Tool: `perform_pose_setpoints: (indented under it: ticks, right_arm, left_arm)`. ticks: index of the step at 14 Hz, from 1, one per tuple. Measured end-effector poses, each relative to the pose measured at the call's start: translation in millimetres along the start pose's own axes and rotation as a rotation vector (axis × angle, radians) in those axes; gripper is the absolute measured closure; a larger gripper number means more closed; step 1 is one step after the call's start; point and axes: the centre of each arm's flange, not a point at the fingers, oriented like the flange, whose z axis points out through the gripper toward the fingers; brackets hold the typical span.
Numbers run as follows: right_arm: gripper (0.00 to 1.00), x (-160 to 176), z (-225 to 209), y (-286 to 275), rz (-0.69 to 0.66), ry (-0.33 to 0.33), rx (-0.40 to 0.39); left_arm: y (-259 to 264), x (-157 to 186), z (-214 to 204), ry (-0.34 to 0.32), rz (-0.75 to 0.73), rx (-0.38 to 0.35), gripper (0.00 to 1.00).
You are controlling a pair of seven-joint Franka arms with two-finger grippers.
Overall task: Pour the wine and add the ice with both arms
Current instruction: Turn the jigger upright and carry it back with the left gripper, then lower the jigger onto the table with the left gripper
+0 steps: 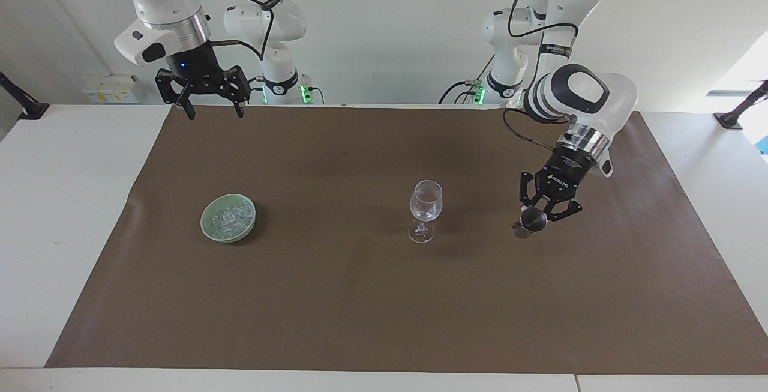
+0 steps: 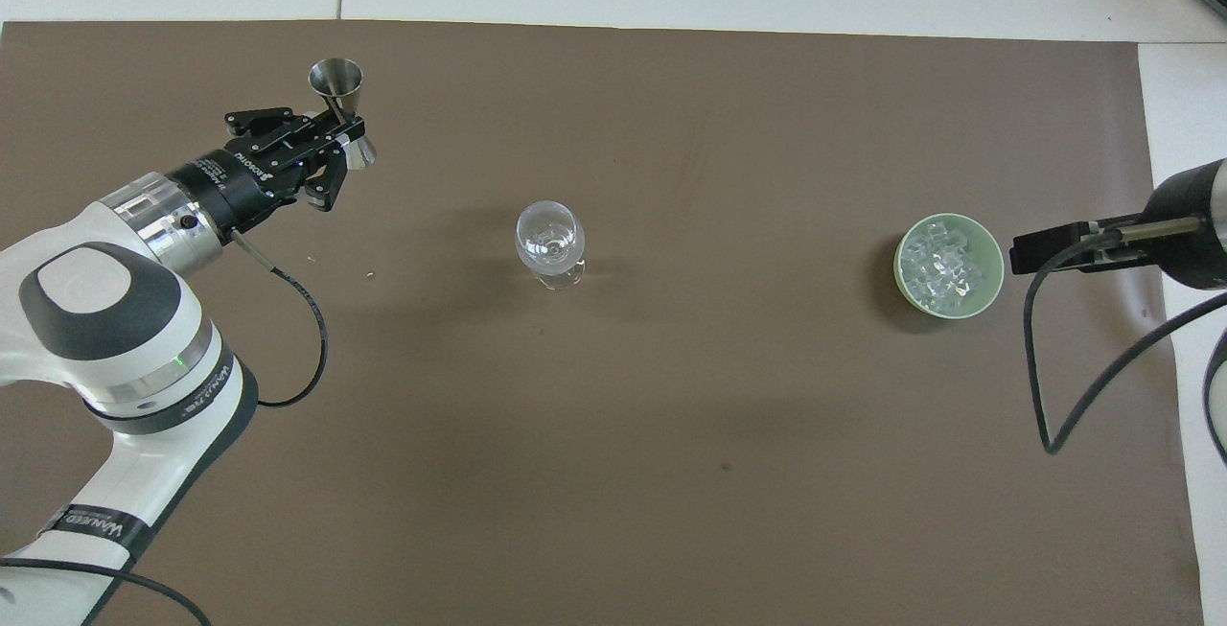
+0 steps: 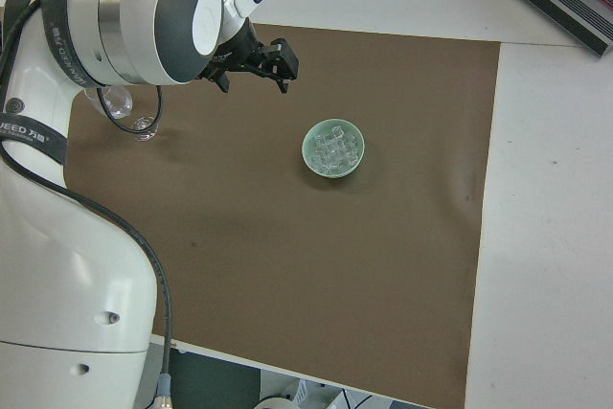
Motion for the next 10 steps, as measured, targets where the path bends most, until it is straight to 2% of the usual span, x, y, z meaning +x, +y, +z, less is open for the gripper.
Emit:
perform_pose_setpoints:
  ticks: [6, 10]
  right_arm:
    - [0.0, 0, 0, 0, 0.0, 0.0, 0.0]
    - [0.0, 0, 0, 0, 0.0, 0.0, 0.0]
  left_arm:
    - [49, 39, -31, -0.014, -0.106, 0.026, 0.79]
    - [78, 81, -49, -0.014, -0.136, 0.044, 0.79]
